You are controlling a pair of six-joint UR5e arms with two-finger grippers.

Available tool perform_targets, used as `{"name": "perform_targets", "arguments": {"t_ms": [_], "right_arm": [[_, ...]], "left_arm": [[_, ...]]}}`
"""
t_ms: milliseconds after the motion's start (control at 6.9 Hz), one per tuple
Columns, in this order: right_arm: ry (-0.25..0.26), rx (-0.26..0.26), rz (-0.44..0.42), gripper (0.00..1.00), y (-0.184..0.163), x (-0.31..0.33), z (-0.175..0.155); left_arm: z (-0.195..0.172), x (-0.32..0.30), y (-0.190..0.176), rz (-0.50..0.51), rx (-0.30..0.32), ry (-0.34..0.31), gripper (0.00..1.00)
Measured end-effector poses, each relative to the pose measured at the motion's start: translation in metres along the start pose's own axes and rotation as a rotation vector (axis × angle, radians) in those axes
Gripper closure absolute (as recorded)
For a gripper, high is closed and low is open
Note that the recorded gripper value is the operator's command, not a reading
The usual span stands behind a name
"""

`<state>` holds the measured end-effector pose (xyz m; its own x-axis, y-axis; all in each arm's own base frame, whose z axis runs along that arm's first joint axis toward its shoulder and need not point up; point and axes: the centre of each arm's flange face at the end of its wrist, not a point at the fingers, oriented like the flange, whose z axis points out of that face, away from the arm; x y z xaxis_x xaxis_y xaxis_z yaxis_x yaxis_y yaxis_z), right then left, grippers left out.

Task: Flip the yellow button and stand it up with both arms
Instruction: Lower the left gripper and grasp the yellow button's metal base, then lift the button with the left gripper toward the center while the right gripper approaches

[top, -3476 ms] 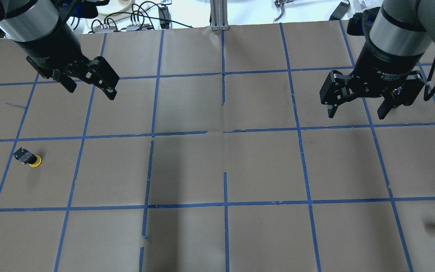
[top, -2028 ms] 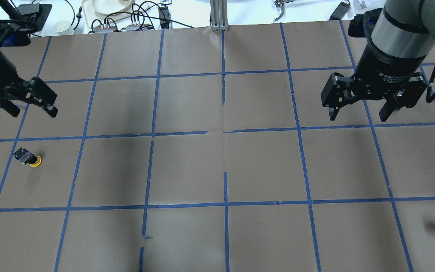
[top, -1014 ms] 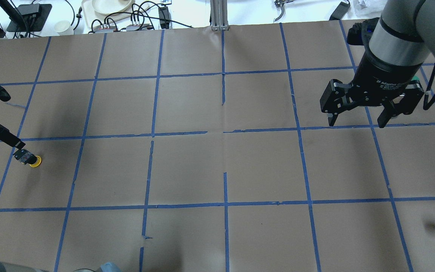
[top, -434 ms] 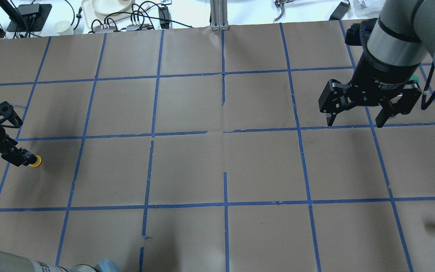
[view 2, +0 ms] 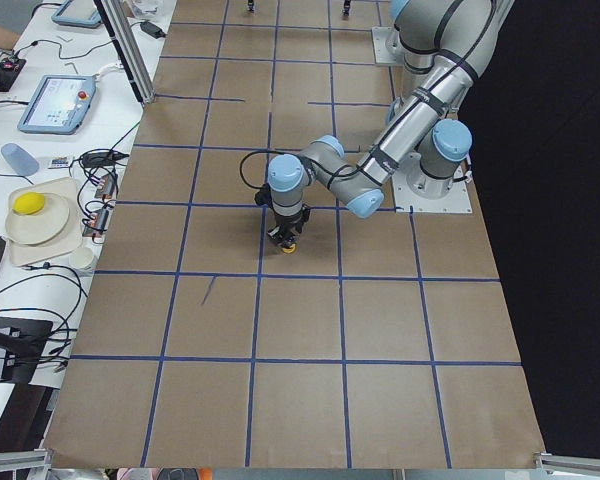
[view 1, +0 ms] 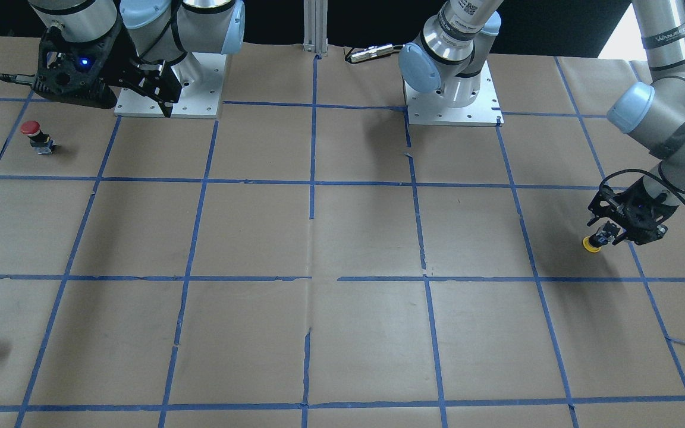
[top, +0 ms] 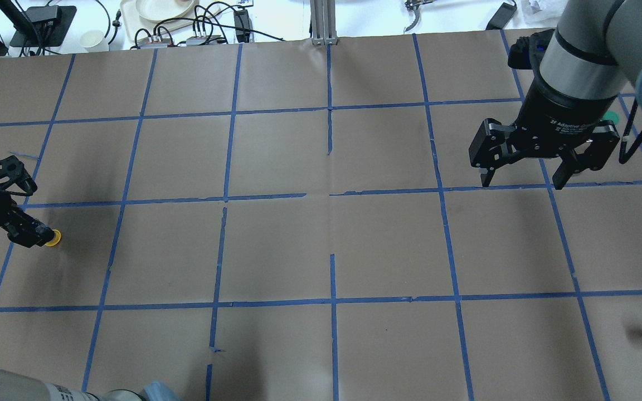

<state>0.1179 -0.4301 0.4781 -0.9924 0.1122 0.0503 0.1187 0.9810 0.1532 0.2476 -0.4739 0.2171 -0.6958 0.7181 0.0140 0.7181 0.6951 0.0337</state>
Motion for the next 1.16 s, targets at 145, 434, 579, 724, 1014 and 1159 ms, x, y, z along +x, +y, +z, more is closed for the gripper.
{"name": "perform_targets", "arguments": {"t_ms": [145,434,579,724,1014,1159], "right_arm": [[0.000,-0.005,0.000,0.00,0.000,0.000,0.003],[0.001,-0.009,-0.002,0.00,0.000,0.000,0.004],[0.001,-0.010,-0.001,0.00,0.000,0.000,0.005],[0.000,-0.011,-0.001,0.00,0.000,0.000,0.006],[0.000,-0.015,-0.001,0.00,0.000,0.000,0.006],[0.001,-0.016,-0.002,0.00,-0.001,0.000,0.007]], "left_arm": [[-0.004,0.000,0.000,0.002,0.001,-0.003,0.93],[-0.029,0.006,-0.009,0.027,0.040,0.003,0.94],[-0.052,0.016,-0.019,0.012,0.112,0.032,0.94],[-0.075,0.029,-0.036,-0.023,0.185,0.083,0.94],[-0.119,0.073,-0.102,-0.124,0.318,0.261,0.94],[-0.137,0.104,-0.138,-0.173,0.368,0.366,0.94]]}}
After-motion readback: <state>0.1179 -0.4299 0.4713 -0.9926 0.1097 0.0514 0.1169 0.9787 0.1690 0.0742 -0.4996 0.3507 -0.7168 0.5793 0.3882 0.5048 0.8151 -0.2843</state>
